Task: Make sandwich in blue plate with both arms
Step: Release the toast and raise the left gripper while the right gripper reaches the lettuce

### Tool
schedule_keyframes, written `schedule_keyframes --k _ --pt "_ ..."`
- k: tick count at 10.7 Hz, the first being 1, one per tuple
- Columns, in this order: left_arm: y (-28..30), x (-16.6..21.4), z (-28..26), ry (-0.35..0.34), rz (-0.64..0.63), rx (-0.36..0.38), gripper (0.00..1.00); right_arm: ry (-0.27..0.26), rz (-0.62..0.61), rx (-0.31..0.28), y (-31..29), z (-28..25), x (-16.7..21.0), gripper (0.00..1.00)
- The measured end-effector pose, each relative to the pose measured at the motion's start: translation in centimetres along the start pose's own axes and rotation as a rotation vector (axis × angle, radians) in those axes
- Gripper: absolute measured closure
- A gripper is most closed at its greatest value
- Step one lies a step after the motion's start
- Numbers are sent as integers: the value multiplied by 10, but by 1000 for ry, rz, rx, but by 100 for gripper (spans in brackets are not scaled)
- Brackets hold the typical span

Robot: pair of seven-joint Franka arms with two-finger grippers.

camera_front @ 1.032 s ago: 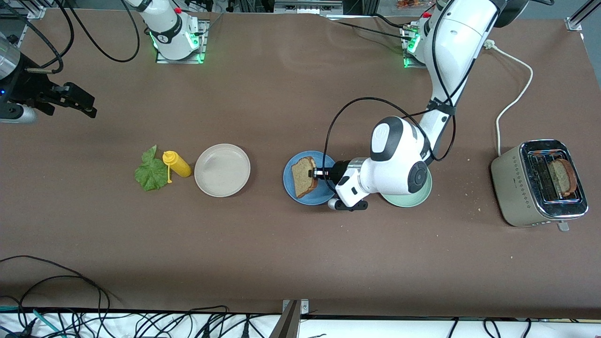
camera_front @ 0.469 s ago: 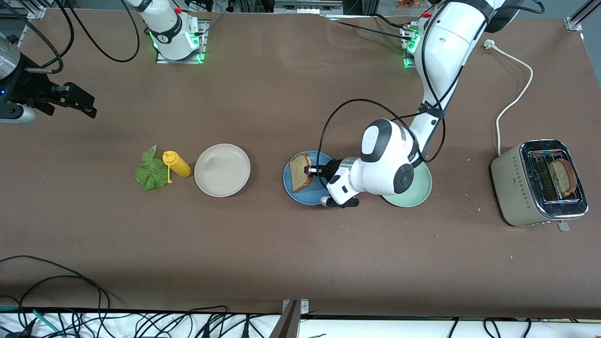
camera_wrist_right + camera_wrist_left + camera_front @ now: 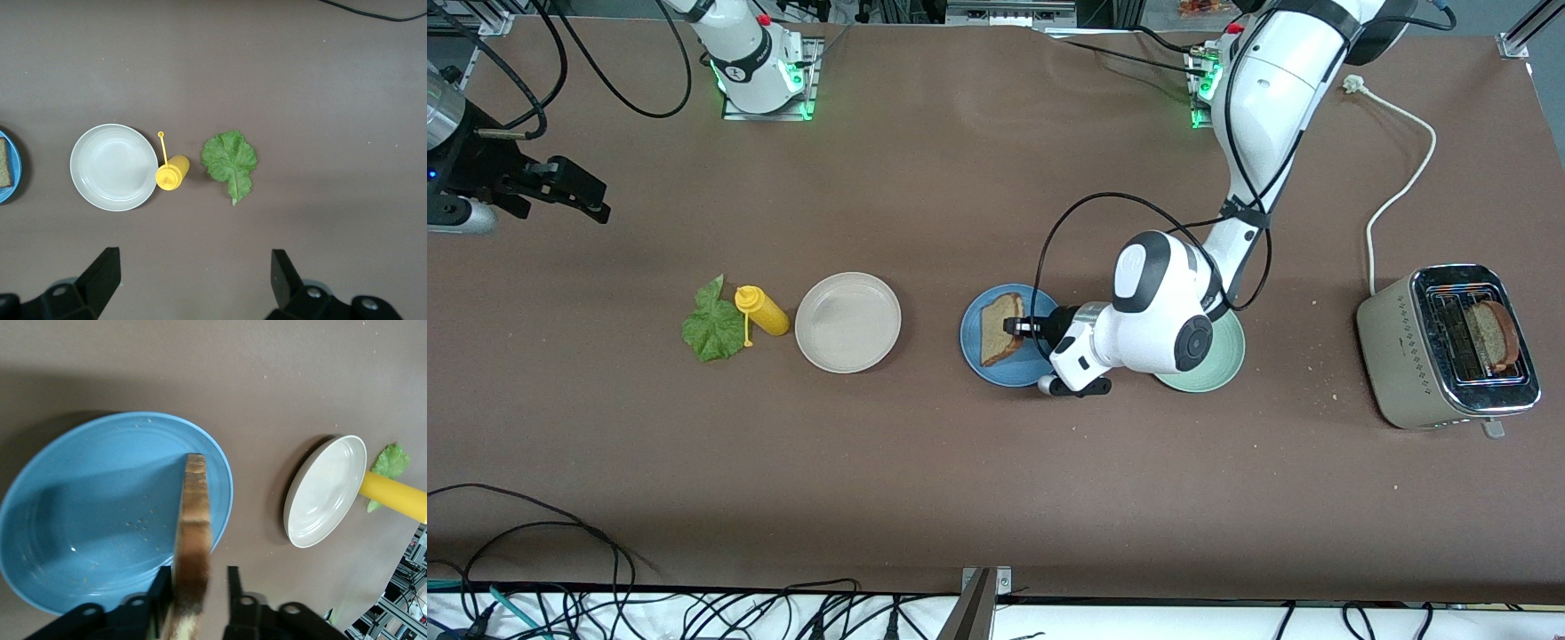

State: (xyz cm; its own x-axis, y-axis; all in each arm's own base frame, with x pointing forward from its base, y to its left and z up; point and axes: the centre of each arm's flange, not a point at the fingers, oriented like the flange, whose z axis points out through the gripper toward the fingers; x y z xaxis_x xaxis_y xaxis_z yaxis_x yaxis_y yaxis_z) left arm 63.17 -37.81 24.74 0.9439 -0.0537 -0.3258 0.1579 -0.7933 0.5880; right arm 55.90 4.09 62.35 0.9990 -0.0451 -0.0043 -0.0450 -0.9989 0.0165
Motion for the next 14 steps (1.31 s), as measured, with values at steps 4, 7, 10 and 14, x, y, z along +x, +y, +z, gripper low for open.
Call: schedule_keyframes --k 4,7,10,14 --pt "-45 30 -45 87 -39 28 10 0 0 0 0 0 0 0" --pt "-95 50 -98 118 67 39 0 -7 0 -1 0 3 2 0" --pt "-78 35 -122 119 128 53 0 -63 1 -7 1 31 9 0" --pt "-55 -26 -261 273 237 253 0 -170 -54 -10 26 92 35 0"
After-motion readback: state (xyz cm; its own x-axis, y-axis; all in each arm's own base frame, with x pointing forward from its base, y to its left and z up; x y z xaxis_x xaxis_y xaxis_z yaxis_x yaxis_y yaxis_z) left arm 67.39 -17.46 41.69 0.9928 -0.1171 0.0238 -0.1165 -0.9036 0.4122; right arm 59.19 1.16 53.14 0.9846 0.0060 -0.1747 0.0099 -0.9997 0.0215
